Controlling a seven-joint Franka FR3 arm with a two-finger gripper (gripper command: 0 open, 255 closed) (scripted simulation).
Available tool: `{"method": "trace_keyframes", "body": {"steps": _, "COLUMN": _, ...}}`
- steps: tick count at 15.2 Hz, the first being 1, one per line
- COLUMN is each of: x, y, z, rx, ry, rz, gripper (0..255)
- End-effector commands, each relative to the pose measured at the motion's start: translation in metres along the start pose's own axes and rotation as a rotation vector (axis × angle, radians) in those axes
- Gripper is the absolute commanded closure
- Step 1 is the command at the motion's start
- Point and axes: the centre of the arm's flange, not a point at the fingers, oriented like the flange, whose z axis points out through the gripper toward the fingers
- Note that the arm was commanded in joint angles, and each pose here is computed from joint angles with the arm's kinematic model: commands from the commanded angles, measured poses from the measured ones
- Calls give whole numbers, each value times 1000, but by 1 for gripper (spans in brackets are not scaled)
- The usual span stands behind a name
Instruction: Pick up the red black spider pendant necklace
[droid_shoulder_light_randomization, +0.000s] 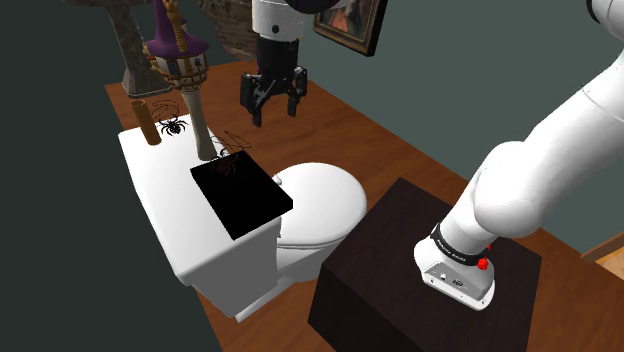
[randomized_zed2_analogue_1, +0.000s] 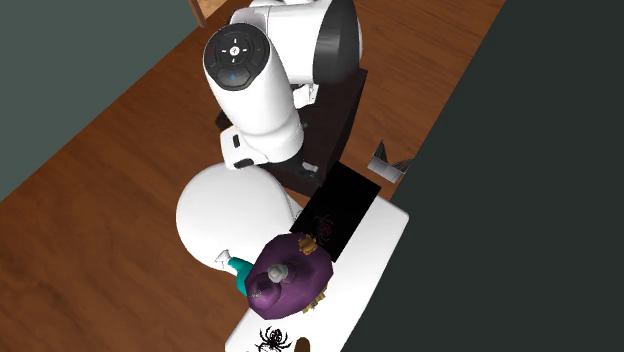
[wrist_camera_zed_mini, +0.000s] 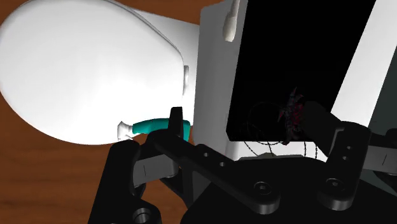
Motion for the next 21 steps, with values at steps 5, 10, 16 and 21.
{"method": "trace_keyframes", "body": {"steps": 5, "x": 42, "y": -60, "z": 14, "rx": 28, "ry": 0, "rz": 35, "gripper": 0}}
{"method": "trace_keyframes", "body": {"steps": 10, "x": 57, "y": -80, "z": 29, "rx": 38, "ry": 0, "rz": 47, "gripper": 0}}
{"method": "trace_keyframes", "body": {"steps": 16, "x": 59, "y": -77, "z": 58, "rx": 38, "ry": 0, "rz": 47, "gripper": 0}}
{"method": "trace_keyframes", "body": {"steps": 21, "x": 59, "y": -78, "z": 58, "rx": 38, "ry": 0, "rz": 47, "gripper": 255}}
